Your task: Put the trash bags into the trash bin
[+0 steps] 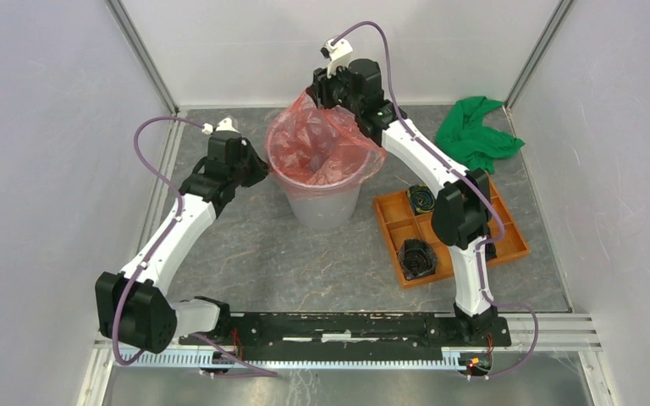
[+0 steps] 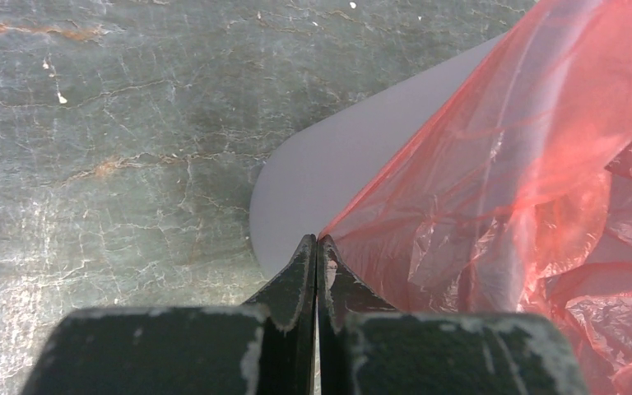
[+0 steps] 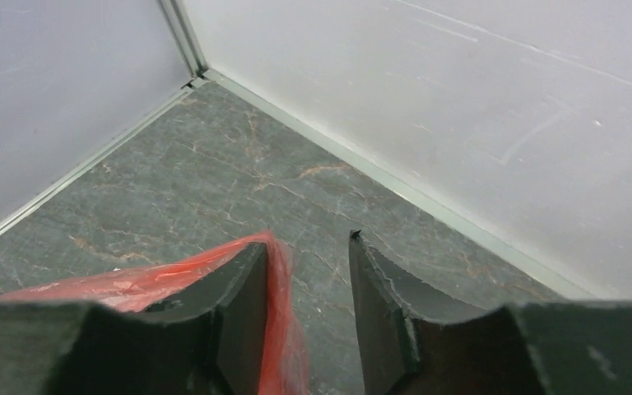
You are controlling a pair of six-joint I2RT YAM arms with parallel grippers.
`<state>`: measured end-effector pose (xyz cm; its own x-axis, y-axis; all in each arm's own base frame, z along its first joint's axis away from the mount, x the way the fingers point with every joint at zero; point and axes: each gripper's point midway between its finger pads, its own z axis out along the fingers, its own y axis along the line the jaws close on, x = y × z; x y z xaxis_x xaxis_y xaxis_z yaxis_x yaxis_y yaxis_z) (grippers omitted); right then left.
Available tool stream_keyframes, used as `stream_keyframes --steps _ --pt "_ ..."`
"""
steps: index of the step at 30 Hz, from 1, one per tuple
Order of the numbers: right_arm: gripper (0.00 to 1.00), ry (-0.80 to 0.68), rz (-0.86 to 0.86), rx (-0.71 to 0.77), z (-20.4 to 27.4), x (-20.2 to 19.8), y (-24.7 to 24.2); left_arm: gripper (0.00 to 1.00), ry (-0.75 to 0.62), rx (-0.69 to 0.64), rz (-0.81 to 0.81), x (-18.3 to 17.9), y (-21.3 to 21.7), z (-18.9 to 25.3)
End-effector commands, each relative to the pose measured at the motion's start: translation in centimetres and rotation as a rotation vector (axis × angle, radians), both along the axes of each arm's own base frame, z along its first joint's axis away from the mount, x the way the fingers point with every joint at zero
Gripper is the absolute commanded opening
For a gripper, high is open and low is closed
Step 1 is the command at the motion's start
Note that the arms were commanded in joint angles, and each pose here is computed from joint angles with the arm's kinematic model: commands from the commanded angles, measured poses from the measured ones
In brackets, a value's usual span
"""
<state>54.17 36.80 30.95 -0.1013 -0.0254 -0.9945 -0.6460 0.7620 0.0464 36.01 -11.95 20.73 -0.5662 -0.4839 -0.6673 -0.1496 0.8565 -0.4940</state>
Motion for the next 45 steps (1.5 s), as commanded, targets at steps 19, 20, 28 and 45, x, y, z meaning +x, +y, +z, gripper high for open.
stream_keyframes --steps 19,20,28,45 --pt "0.96 -0.085 0.046 -0.275 8.3 -11.8 -9.9 0.02 0.009 -0.1 -0.091 -0.4 -1.9 -0.6" --pt "0.94 -0.076 0.065 -0.284 8.2 -12.3 -9.9 0.02 0.008 -0.101 -0.093 -0.4 -2.0 -0.5" --pt "0.87 -0.122 0.203 -0.331 6.4 -17.1 -6.8 0.02 0.001 -0.101 -0.093 -0.4 -1.9 -0.3" --pt "0.51 -0.043 0.045 -0.358 2.9 -14.4 -6.5 0.02 0.005 -0.108 -0.097 -0.5 -2.1 -0.5"
